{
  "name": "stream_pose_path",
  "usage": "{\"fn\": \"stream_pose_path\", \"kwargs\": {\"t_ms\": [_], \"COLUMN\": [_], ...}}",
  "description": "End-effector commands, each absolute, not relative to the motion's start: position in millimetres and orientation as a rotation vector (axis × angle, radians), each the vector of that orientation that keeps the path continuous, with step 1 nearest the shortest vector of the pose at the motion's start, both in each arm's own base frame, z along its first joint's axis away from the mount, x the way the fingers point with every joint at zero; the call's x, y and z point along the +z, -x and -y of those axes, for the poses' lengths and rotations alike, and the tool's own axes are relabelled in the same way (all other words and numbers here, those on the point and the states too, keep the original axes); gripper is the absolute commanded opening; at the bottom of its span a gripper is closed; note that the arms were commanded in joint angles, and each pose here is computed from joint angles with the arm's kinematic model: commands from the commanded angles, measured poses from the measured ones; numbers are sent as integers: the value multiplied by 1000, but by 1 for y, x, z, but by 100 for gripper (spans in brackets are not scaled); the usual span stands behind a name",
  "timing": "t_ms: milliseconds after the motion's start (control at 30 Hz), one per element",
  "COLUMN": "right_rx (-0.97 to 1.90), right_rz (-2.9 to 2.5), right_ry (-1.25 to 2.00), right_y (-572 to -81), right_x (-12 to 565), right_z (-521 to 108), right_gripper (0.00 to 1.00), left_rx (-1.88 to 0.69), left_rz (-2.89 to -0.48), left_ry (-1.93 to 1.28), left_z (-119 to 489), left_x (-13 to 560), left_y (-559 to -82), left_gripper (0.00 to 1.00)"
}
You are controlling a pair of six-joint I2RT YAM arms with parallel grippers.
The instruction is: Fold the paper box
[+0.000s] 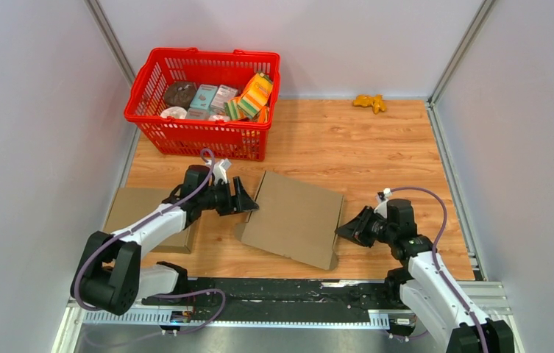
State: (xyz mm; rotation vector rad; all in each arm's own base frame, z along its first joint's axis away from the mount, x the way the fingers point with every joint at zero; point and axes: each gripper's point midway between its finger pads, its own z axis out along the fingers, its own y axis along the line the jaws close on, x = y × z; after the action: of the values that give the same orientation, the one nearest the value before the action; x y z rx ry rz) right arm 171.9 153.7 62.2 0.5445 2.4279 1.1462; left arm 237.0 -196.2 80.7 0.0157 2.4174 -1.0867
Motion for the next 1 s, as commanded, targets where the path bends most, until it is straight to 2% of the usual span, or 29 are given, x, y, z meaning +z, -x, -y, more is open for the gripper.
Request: {"fn": "stream_pose_path", "kwargs": {"t_ms": [0,400,567,633,800,867,900,967], "right_rx": [897,909,921,922,926,929,931,966], "right_rz": [-2526,-2529,-2507,-2504,-2511,-2505,-2504,-2486], "right_ry": [-712,-717,-699,-687,-682,-686,-692,-725], "right_y": [-158,-159,-164,-165,-164,-164,-163,-161], "right_x": [18,18,25,27,26,26,25,22], "right_z": [-124,-124,-125,-125,-126,-126,-125,-124], "right_gripper": [19,19,20,21,22,22,21,21], "left_rx": [-1173,-1567,-1621,-1634,-1684,-1666,-1573,-1315], "left_rz": [-2342,-2297,-2288,-2279,-2237,-2227,-2258,-2424], "left_ry": [-86,-92,-106,-112,-95,-105,-62,-64], "left_z": [207,239,249,251,254,253,248,228], "left_x": [92,101,106,110,125,132,124,99], "left_y": [-244,-233,-226,-223,-220,-218,-225,-223], "left_gripper": [78,79,73,68,65,68,76,78]}}
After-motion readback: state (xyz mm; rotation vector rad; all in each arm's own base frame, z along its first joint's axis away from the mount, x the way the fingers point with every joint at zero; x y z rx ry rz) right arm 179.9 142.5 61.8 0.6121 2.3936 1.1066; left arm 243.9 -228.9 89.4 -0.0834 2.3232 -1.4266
